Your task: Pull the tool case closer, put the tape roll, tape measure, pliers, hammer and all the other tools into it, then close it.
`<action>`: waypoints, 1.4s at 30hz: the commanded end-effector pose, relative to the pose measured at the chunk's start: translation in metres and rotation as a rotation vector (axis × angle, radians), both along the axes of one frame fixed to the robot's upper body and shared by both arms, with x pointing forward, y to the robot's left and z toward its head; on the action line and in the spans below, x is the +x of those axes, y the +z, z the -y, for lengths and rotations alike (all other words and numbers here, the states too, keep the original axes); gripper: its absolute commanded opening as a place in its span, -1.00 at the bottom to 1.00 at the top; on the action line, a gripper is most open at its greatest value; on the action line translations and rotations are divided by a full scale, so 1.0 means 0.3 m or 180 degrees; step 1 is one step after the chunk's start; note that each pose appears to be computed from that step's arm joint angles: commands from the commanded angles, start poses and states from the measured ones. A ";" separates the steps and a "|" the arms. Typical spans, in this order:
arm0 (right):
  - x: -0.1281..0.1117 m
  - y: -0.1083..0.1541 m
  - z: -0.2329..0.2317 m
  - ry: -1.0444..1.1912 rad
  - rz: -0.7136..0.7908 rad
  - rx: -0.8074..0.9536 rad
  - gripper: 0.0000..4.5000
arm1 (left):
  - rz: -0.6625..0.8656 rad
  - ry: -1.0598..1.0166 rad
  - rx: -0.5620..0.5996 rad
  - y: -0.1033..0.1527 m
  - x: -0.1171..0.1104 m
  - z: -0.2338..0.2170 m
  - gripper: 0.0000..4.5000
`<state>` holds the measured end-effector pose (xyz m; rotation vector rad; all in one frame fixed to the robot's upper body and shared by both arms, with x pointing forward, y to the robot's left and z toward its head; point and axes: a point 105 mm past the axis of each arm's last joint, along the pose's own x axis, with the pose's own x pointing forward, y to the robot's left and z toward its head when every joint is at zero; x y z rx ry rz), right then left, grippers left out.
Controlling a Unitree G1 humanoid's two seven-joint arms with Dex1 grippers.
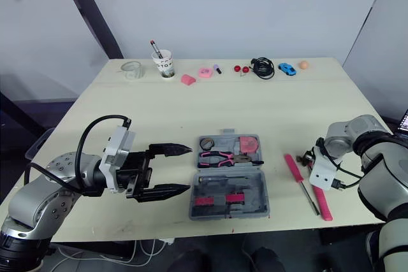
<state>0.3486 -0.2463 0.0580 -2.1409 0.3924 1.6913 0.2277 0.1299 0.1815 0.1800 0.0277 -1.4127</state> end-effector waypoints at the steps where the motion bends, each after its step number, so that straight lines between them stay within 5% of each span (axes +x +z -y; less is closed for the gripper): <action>1: -0.001 -0.001 0.002 0.0025 -0.0011 -0.0001 -0.22 | 0.0167 -0.0044 -0.0044 0.033 -0.019 0.008 1.00; 6: -0.005 0.003 0.024 -0.0024 0.0003 0.0000 -0.98 | 0.0168 -0.0056 -0.0081 0.032 -0.020 0.021 1.00; 19: -0.041 0.166 0.058 -0.0758 -0.0133 0.0838 -0.98 | 0.0180 -0.0101 -0.0074 0.031 -0.011 0.022 1.00; 27: -0.008 0.244 0.088 -0.2816 -0.0549 0.2377 -0.98 | 0.0189 -0.0158 -0.0089 0.029 -0.010 0.031 1.00; 35: -0.180 0.170 0.122 -0.5162 -0.1013 0.2867 -0.98 | 0.0213 -0.0238 -0.0096 0.038 0.002 0.038 1.00; 37: -0.209 0.117 0.146 -0.6036 -0.0807 0.2991 -0.98 | 0.0217 -0.0302 -0.0096 0.040 0.006 0.048 1.00; 42: -0.233 0.075 0.146 -0.6834 -0.0318 0.3218 -0.98 | 0.0234 -0.0367 -0.0095 0.048 0.014 0.051 1.00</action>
